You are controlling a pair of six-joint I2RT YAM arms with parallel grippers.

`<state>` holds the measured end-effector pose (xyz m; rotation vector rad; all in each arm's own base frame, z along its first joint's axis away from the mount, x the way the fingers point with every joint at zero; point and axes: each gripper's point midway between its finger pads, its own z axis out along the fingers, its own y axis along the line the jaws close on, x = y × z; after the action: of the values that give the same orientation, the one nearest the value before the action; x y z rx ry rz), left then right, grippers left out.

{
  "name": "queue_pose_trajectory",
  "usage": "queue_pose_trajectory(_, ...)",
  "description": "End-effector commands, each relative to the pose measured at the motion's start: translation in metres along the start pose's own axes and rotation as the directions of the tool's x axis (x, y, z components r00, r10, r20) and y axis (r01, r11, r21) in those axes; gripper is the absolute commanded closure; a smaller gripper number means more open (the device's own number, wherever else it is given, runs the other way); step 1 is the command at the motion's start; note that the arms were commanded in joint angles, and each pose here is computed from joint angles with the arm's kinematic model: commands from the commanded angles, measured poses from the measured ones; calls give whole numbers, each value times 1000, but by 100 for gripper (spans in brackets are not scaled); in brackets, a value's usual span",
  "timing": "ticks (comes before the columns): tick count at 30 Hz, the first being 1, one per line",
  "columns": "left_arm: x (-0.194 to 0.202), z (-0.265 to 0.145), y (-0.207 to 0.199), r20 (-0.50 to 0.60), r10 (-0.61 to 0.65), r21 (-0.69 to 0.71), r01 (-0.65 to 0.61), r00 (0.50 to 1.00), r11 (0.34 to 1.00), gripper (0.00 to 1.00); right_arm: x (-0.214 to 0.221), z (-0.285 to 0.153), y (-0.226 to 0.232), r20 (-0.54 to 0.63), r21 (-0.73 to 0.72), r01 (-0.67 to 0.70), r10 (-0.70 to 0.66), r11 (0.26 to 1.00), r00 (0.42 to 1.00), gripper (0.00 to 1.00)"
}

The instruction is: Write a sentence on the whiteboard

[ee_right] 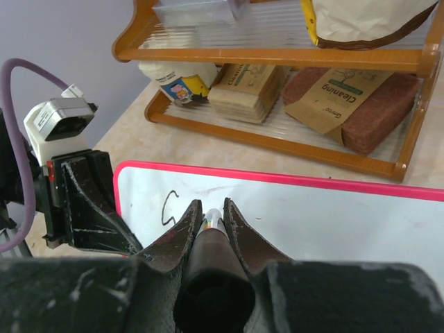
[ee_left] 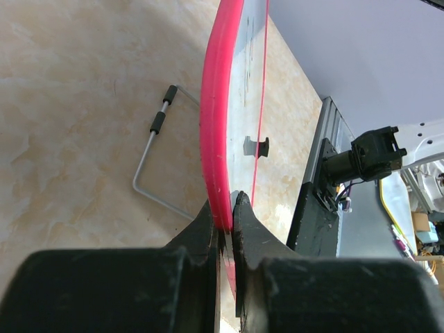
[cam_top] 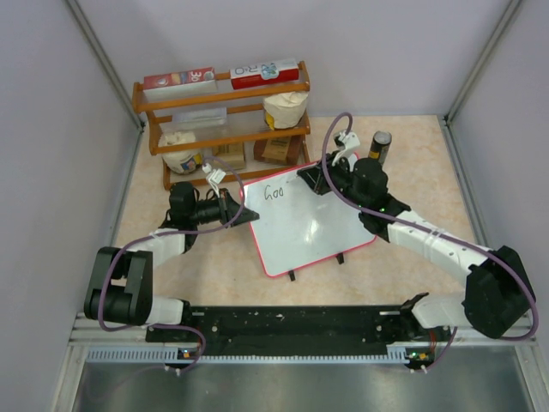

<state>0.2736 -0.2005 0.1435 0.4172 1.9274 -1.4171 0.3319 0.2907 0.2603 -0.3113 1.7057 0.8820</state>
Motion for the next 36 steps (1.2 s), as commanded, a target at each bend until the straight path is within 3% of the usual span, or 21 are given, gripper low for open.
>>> queue_pose_trajectory(1, 44, 2, 19, -100, 69, -22, -72, 993, 997, 100, -14, -2, 1, 48, -12, -1, 1, 1000, 999, 100)
queue_pose_trajectory(36, 45, 3, 18, -104, 74, -21, -77, 992, 997, 100, 25, 9, -11, -78, -9, 1, -2, 1000, 997, 100)
